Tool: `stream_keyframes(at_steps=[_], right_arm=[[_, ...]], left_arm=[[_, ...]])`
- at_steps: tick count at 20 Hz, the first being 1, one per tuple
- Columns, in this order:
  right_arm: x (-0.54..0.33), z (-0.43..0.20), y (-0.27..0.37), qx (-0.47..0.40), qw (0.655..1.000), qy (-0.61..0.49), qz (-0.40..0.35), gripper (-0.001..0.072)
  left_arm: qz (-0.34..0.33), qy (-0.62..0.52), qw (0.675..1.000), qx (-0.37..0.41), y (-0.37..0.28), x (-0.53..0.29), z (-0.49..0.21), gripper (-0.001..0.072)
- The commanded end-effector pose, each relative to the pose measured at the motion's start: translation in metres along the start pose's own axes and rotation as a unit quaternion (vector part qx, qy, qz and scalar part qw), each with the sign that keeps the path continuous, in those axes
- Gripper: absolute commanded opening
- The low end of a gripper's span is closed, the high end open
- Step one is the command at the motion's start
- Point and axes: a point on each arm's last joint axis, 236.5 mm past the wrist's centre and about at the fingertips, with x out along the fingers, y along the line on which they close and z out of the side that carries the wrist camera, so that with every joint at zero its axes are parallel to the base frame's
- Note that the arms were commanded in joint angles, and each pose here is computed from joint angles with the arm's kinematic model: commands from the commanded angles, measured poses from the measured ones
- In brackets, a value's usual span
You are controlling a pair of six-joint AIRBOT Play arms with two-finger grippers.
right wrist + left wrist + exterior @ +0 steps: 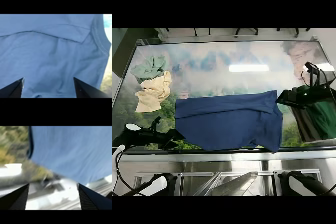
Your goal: Fold the shirts.
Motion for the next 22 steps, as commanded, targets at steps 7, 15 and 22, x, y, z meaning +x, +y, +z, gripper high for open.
stream_keyframes(at_steps=[7,15,22], right_arm=[[-0.001,-0.029,-0.03,-0.013,0.998,0.048,-0.044,0.0702],[0.072,-0.173,-0.104,0.187,0.966,0.178,0.032,0.0702],[0.109,-0.223,-0.08,0.225,0.95,0.198,0.094,0.0702]], left_arm=[[-0.003,-0.01,0.996,0.085,-0.038,0.027,0.015,0.0017],[0.042,-0.062,0.993,0.096,-0.023,-0.041,0.0,0.0017],[0.028,0.009,0.997,0.067,-0.015,-0.027,-0.012,0.0017]])
